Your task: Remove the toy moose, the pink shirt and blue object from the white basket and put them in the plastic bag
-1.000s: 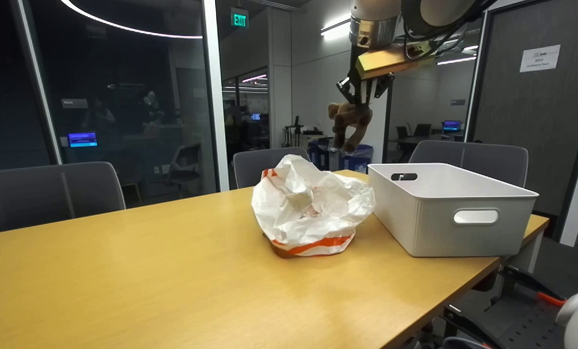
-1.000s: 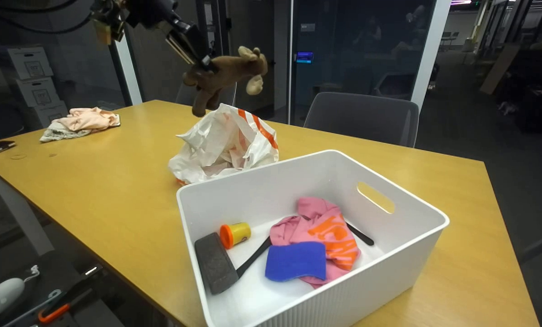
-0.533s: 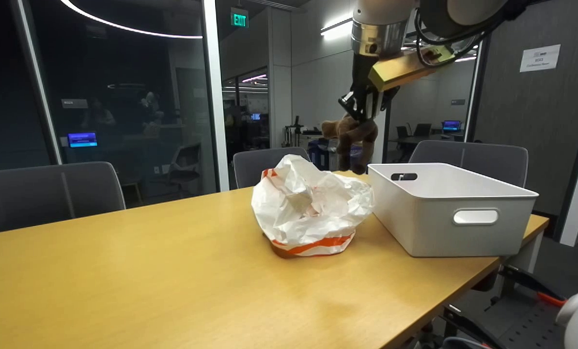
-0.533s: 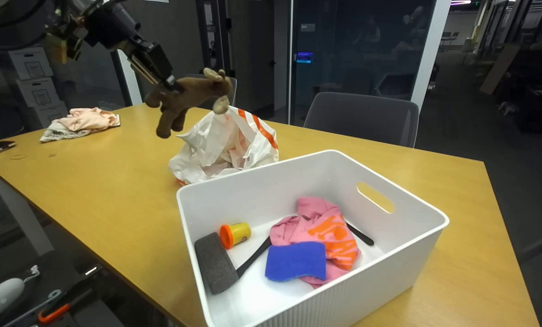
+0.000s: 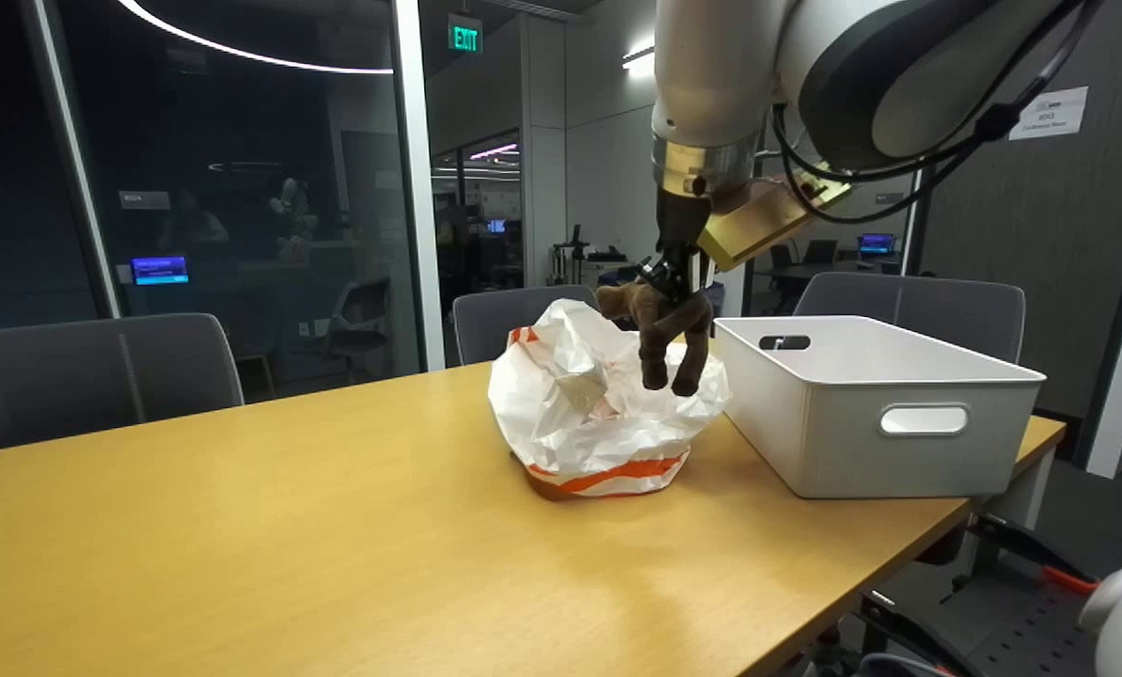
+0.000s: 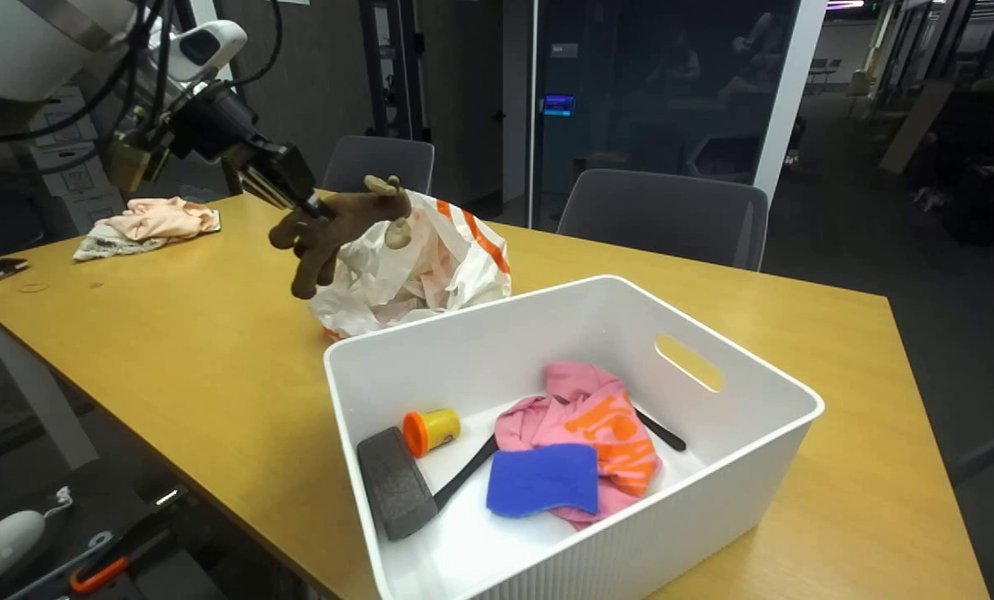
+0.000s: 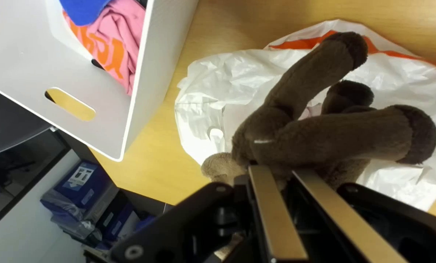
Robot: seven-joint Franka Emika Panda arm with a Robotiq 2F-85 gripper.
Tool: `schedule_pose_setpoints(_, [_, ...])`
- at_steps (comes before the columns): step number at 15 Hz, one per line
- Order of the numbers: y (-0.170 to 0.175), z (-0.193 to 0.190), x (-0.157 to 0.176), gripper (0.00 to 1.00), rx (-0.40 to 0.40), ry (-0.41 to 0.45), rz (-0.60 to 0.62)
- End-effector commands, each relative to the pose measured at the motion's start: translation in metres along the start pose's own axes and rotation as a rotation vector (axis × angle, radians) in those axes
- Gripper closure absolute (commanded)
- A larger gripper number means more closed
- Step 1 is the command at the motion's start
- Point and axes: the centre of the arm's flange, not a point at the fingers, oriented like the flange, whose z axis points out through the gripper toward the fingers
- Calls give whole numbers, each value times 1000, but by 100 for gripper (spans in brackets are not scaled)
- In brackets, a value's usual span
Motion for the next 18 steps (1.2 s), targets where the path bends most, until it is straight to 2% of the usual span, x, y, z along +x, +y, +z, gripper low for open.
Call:
schedule_pose_setpoints(1, [-12,38,44,89,-45,89,43])
schedule_pose_setpoints(3, [-9,59,59,89,-80,115,57])
schedule_pose_setpoints(5, [-11,80,61,89,-93,102,53])
schedule_pose_setpoints(9, [-25,112,40,89,-72,30,64])
schedule_pose_setpoints(11, [-33,121,31,89,-60,34,114])
schedule_pose_setpoints(12, [-36,125,27,89,-71,78,177])
schedule_pose_setpoints(13, [-38,126,26,86,-84,105,210])
schedule_pose_setpoints(14, [-38,126,26,64,-87,123,243])
schedule_pose_setpoints(16, [-36,129,25,61,-100,140,297])
schedule_pose_setpoints(18, [-32,132,25,47,-115,146,340])
